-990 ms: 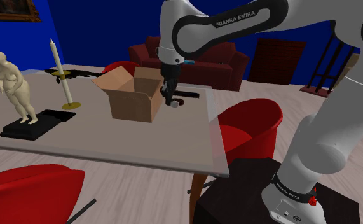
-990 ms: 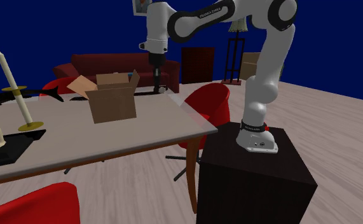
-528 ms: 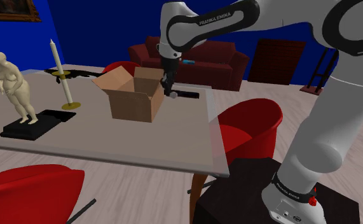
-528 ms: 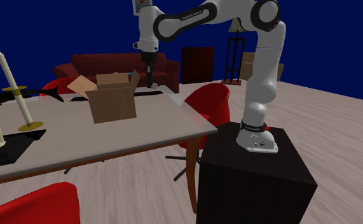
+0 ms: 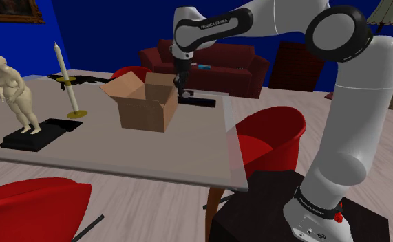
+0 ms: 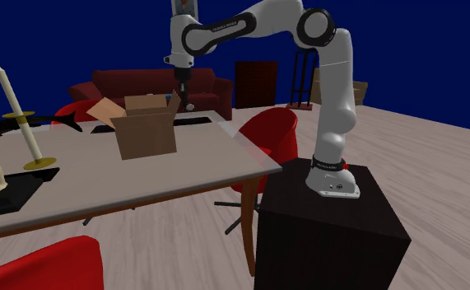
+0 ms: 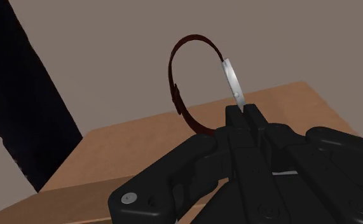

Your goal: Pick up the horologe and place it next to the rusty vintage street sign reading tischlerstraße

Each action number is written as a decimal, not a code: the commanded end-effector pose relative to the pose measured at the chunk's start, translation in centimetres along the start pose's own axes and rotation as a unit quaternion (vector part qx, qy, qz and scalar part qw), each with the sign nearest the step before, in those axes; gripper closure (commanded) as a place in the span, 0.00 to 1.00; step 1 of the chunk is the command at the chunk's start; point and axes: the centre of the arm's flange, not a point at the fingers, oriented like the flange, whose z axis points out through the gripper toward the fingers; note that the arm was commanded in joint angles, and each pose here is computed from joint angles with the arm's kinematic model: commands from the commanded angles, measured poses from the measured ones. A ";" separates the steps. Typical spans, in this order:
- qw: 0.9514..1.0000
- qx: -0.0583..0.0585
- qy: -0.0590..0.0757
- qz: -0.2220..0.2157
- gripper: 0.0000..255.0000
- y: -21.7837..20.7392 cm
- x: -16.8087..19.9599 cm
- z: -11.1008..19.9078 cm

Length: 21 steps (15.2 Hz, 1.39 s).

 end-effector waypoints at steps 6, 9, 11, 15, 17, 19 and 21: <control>1.000 0.000 0.000 -0.001 1.00 4.5 1.4 2.5; 1.000 0.000 0.000 -0.001 1.00 4.3 1.3 4.1; 1.000 0.000 0.000 -0.001 1.00 4.2 1.2 5.1; 1.000 0.000 0.000 -0.001 1.00 4.0 1.1 7.2; 1.000 0.000 0.000 -0.001 1.00 3.9 1.0 8.3; 1.000 0.000 0.000 -0.001 1.00 3.8 0.9 9.3; 1.000 0.000 0.000 -0.001 1.00 3.7 0.8 10.4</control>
